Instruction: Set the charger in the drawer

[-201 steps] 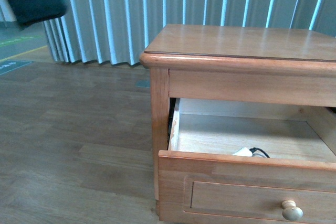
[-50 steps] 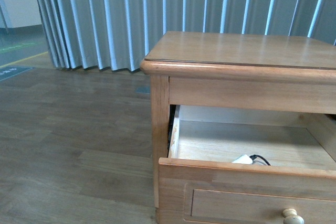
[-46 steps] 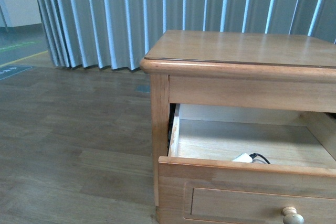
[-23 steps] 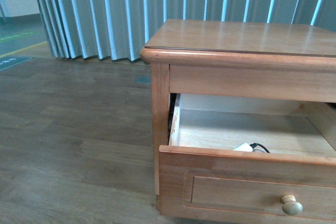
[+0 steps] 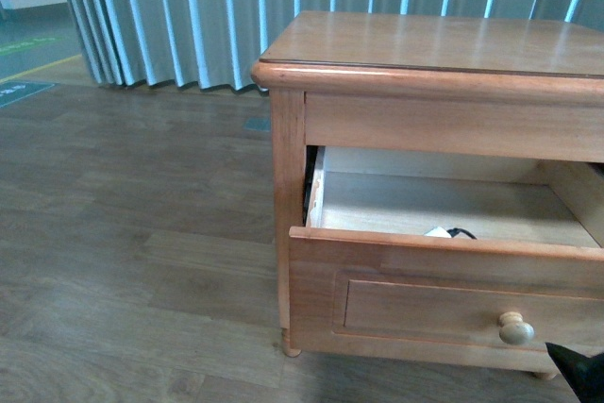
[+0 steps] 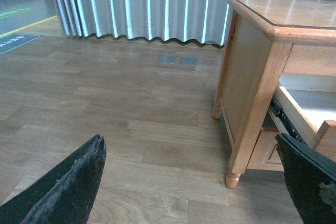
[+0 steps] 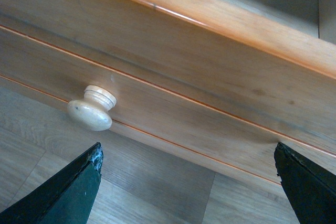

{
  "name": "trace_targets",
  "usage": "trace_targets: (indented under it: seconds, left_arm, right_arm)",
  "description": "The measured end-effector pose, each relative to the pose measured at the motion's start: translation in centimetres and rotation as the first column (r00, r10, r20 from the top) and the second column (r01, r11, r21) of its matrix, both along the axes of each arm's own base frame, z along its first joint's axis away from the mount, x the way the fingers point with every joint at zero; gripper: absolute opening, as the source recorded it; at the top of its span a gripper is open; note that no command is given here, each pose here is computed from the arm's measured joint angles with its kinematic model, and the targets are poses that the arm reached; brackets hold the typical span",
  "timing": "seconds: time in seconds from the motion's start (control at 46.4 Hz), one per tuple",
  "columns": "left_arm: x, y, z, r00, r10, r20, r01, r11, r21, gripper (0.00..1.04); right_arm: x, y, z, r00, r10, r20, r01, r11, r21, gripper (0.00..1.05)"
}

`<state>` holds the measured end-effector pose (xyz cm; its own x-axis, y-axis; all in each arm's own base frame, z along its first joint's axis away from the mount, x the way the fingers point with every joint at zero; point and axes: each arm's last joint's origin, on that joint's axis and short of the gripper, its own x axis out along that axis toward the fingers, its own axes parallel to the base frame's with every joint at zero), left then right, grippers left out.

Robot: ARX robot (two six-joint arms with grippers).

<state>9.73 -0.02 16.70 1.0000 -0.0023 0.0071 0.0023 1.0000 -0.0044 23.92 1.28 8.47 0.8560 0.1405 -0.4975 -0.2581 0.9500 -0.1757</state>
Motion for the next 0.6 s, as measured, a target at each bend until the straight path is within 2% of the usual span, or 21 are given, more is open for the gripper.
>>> trace_targets:
  seconds: [0.603]
  left_arm:
    - [0.0, 0.0, 0.0, 1.000, 0.000, 0.000, 0.000, 1.000, 0.000, 0.99]
  right_arm:
    - [7.9, 4.2, -0.4, 0.992, 0.014, 0.123, -0.012, 1.000, -0.017, 0.96]
